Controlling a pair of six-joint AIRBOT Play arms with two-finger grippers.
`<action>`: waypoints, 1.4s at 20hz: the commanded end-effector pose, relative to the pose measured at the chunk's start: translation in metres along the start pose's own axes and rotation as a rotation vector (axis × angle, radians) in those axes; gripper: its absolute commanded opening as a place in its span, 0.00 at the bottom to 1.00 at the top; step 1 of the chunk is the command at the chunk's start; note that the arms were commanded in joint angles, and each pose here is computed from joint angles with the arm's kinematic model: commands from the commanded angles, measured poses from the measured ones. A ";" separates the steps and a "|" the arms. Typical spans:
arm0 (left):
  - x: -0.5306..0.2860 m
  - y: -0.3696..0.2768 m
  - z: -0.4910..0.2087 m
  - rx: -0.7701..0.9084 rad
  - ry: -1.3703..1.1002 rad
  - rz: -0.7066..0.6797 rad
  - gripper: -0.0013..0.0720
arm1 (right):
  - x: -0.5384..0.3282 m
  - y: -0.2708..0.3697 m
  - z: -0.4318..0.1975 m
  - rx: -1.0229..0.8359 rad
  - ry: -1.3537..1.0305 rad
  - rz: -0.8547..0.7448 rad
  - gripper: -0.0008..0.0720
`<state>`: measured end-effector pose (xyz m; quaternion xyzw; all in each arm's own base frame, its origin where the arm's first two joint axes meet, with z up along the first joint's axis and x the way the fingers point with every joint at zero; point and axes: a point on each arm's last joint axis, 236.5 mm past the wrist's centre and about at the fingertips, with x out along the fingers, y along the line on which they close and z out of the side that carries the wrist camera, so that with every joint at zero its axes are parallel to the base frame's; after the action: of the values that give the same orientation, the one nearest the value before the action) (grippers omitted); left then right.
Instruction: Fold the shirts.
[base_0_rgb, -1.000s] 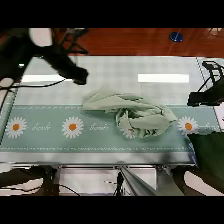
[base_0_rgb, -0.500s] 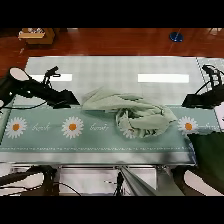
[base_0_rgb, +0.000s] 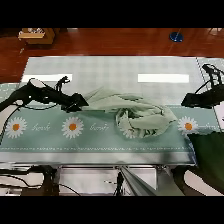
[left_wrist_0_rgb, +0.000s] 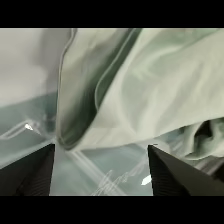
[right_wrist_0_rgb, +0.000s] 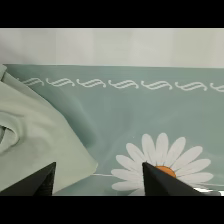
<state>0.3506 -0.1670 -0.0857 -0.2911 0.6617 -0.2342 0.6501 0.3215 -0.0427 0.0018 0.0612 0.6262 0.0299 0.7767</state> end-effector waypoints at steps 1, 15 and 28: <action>0.018 0.002 0.014 -0.014 -0.016 -0.010 0.91 | 0.000 0.000 0.001 0.001 -0.003 0.002 0.84; 0.005 -0.011 -0.007 0.019 0.087 -0.094 0.05 | 0.031 0.004 -0.062 0.329 0.063 0.330 0.85; -0.001 -0.018 -0.012 0.051 0.098 -0.107 0.05 | 0.068 0.038 -0.037 0.615 -0.144 0.542 0.04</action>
<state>0.3405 -0.1808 -0.0748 -0.3019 0.6733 -0.2931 0.6080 0.2848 0.0095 -0.0670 0.4204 0.5516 0.0606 0.7179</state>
